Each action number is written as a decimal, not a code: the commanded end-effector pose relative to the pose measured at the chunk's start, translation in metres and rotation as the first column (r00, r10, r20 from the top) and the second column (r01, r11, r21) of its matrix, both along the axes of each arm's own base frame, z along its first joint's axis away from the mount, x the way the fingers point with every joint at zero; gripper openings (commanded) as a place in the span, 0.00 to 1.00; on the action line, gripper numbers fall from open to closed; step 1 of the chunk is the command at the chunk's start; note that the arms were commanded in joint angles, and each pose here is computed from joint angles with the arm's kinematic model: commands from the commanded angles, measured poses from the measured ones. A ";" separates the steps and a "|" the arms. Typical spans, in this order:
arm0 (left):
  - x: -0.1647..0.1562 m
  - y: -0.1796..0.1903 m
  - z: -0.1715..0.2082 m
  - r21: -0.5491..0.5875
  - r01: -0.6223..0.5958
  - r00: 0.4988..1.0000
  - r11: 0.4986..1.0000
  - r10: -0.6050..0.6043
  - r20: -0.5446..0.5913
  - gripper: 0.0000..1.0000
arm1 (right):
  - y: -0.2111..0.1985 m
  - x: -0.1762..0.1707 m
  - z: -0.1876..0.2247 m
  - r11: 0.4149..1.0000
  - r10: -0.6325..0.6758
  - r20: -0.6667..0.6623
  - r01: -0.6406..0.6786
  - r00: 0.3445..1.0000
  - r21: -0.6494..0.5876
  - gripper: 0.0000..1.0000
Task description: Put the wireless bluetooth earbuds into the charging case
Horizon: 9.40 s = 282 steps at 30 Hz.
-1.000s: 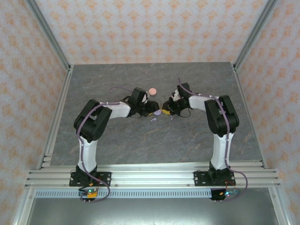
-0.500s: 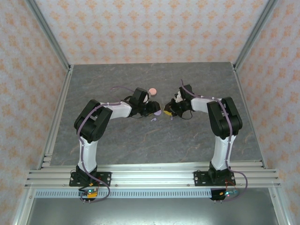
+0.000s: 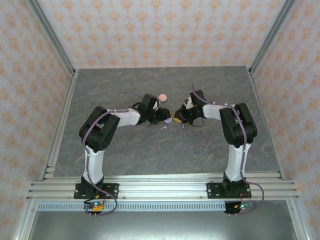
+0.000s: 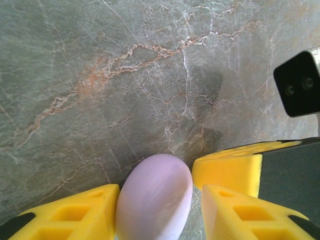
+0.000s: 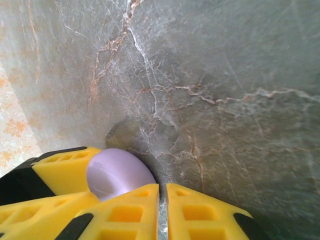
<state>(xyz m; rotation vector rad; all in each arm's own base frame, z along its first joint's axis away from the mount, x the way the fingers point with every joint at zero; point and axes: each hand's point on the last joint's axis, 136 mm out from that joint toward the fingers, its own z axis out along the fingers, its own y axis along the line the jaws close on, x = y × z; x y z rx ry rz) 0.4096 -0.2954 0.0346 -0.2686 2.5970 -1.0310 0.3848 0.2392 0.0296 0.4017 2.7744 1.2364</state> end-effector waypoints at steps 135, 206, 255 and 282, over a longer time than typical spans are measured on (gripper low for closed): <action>-0.085 -0.003 0.310 -0.237 0.449 0.736 0.861 -0.207 0.645 0.31 | 0.031 -0.091 0.308 0.856 0.205 0.744 -0.485 0.636 0.179 0.21; -0.134 -0.016 0.297 -0.081 0.641 0.602 0.763 -0.434 0.670 0.35 | 0.022 -0.126 0.312 0.813 0.381 0.735 -0.582 0.561 0.022 0.20; -0.144 -0.013 0.284 0.275 0.491 0.173 0.827 -0.402 0.899 0.12 | 0.002 -0.143 0.300 0.876 0.406 0.699 -0.469 0.589 -0.114 0.57; -0.156 -0.018 0.291 0.276 0.506 0.136 0.817 -0.392 0.910 0.12 | -0.004 -0.108 0.281 0.923 0.373 0.657 -0.336 0.655 -0.188 0.60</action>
